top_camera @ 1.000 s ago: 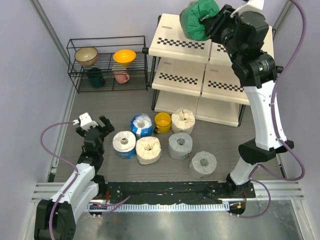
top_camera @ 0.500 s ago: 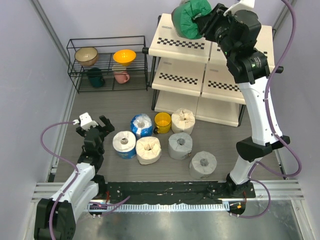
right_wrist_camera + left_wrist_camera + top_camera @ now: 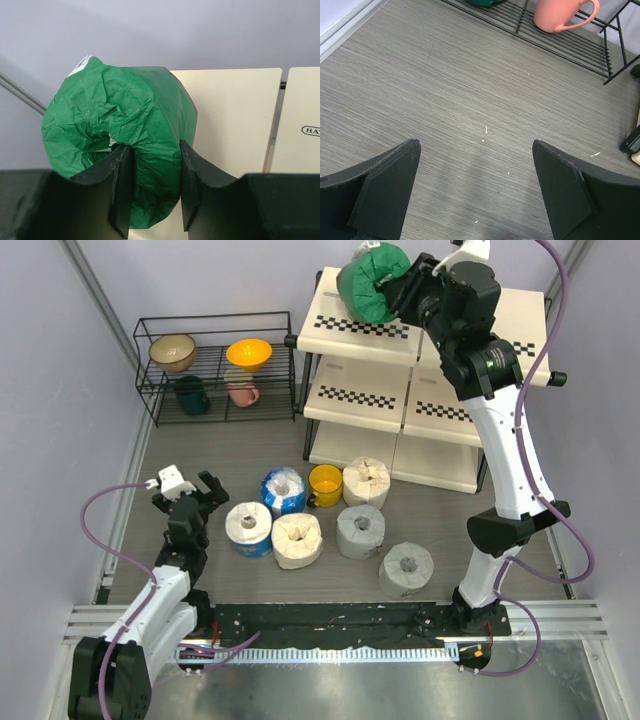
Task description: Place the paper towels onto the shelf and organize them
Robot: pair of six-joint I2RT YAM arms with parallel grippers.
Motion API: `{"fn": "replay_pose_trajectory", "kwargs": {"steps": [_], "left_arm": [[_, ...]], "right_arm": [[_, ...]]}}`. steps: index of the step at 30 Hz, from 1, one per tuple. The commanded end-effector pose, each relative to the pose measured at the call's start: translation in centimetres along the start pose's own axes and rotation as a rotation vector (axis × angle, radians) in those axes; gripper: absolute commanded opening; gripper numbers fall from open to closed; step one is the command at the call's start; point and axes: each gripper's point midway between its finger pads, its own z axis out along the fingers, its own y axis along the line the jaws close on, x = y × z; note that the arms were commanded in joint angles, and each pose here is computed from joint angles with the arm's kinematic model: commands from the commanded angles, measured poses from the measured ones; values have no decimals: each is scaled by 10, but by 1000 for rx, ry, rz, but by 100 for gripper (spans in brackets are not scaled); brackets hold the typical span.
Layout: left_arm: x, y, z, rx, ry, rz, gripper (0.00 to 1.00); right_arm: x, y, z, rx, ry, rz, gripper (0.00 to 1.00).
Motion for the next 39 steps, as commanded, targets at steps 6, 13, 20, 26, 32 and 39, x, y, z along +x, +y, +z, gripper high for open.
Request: {"fn": "replay_pose_trajectory", "kwargs": {"steps": [6,13,20,26,32,39], "left_arm": [[-24,-7,3,9,-68,-39,100],[-26,-8,3,9,-71,-40,100],[-26,-8,3,9,-71,-40,100],[-26,-8,3,9,-71,-40,100],[-25,-7,3,7,-68,-40,100],[-25,-8,3,8,-70,-41,100]], "right_arm": [[-32,19,-4,-69,-108,42,44],[-40,20,-7,-71,-134,40,57],[-48,23,-10,-84,-156,38,60],[-54,35,-12,-142,-173,49,62],[-56,42,-11,-176,-175,60,62],[-44,42,-15,-191,-135,59,62]]}}
